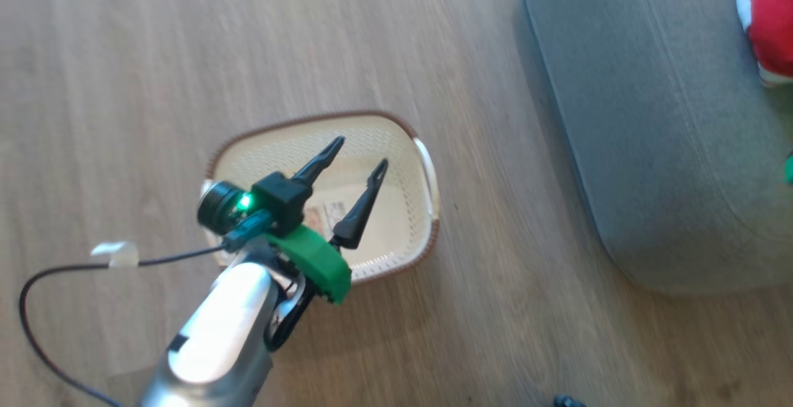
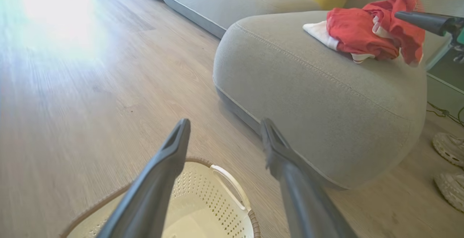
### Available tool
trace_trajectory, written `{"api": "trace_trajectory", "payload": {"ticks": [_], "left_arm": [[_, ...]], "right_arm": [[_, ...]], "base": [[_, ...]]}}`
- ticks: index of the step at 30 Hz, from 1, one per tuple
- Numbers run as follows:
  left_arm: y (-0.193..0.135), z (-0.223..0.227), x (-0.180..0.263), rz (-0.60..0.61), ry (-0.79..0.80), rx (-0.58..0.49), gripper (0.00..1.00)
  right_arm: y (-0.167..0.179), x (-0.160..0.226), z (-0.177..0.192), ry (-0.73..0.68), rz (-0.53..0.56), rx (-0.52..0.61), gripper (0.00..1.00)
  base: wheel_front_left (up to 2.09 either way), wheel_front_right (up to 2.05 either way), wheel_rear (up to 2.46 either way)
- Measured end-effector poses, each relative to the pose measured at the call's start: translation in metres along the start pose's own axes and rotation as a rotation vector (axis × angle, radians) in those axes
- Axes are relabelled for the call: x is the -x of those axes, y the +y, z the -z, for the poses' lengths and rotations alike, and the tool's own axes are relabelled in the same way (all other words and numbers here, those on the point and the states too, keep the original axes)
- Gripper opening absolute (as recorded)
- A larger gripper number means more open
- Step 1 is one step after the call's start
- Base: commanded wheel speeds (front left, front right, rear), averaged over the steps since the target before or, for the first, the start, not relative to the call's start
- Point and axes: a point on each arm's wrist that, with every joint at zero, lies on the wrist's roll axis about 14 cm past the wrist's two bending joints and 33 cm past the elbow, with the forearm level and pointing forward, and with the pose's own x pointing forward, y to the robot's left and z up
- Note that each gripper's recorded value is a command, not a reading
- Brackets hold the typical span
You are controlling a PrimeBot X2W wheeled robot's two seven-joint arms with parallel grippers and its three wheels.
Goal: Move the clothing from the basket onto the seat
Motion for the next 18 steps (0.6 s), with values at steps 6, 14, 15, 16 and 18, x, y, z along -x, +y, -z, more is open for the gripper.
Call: {"api": "trace_trajectory", "payload": {"ticks": [6,14,15,16,18], "left_arm": [[0.029,-0.021,0.035,-0.156,-0.039,-0.016,1.00],[0.062,-0.037,0.086,-0.347,-0.081,-0.028,1.00],[0.066,-0.039,0.093,-0.376,-0.085,-0.034,1.00],[0.071,-0.041,0.100,-0.404,-0.091,-0.037,1.00],[0.079,-0.047,0.114,-0.456,-0.107,-0.043,1.00]], "right_arm": [[0.059,0.021,-0.013,-0.086,-0.145,-0.048,1.00],[0.106,0.045,-0.045,-0.207,-0.269,-0.078,1.00],[0.112,0.049,-0.047,-0.215,-0.285,-0.079,1.00],[0.118,0.052,-0.048,-0.220,-0.301,-0.086,1.00],[0.130,0.058,-0.051,-0.232,-0.328,-0.101,1.00]], "base": [[0.00,0.00,0.00],[0.00,0.00,0.00],[0.00,0.00,0.00],[0.00,0.00,0.00],[0.00,0.00,0.00]]}}
